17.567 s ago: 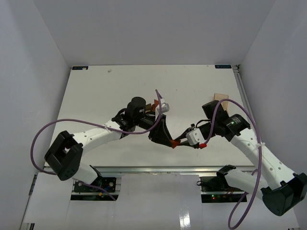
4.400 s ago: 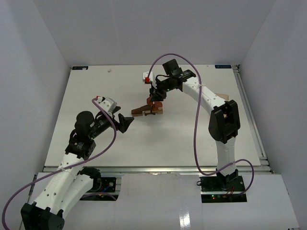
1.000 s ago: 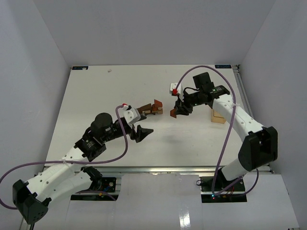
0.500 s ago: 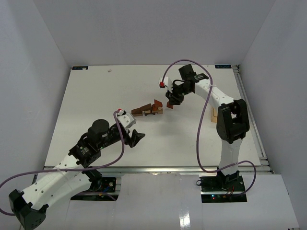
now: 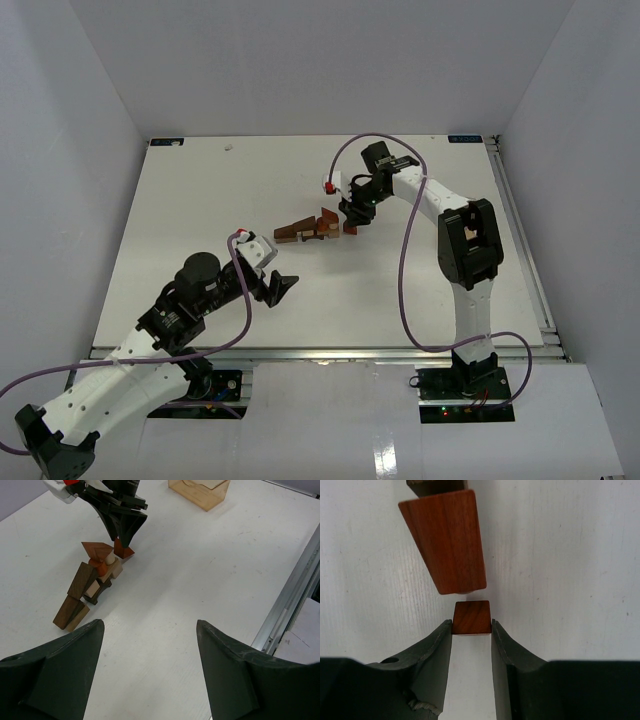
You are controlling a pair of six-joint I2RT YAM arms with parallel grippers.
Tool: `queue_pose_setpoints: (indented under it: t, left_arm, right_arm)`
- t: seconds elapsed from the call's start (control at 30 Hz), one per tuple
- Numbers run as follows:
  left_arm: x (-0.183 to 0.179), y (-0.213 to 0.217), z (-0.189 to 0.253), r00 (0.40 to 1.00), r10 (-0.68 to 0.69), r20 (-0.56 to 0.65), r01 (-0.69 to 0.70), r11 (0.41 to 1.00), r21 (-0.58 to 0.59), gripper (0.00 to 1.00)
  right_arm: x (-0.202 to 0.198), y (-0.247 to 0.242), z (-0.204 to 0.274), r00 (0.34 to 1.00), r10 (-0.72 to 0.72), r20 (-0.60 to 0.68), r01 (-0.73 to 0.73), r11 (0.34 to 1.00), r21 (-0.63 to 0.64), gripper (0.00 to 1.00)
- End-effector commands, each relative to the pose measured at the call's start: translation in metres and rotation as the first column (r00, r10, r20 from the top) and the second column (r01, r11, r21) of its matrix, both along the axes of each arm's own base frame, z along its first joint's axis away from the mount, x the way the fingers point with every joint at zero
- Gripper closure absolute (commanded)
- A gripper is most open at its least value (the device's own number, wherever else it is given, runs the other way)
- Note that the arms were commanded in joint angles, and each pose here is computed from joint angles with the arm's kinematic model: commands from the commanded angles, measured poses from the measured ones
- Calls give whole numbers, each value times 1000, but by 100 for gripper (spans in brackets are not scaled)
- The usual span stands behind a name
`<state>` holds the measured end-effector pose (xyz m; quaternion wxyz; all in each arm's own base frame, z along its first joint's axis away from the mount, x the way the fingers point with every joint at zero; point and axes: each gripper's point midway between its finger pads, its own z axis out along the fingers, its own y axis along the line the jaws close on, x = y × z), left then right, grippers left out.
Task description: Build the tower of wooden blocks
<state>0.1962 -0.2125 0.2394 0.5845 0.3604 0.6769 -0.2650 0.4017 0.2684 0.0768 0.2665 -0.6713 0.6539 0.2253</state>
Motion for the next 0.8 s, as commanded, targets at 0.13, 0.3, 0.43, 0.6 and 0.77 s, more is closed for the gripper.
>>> queue_pose_setpoints:
  t: [0.13,0.3,0.43,0.6,0.77]
  left_arm:
    - [3,5,-2,1000,22,6,-22,1000,5,14]
    - [3,5,-2,1000,21,7,-21,1000,6,14]
    - [3,6,-2,1000,24,8,-24,1000,5,14]
    - [3,7,-1,1000,25,12,-25,1000,2,14]
    - [3,7,-1,1000,23,14,-23,1000,1,14]
  right_arm:
    - [10,14,4,999,37,27,-37,999,14,78]
    - [10,13,-1,999,36,20,-36,999,0,71]
    - [9,14,-1,999,40,16,-40,999,5,64]
    - [8,15,-2,999,44,9,-44,999,8,59]
    - [8,15,-1,999,43,9,-43,999,10,51]
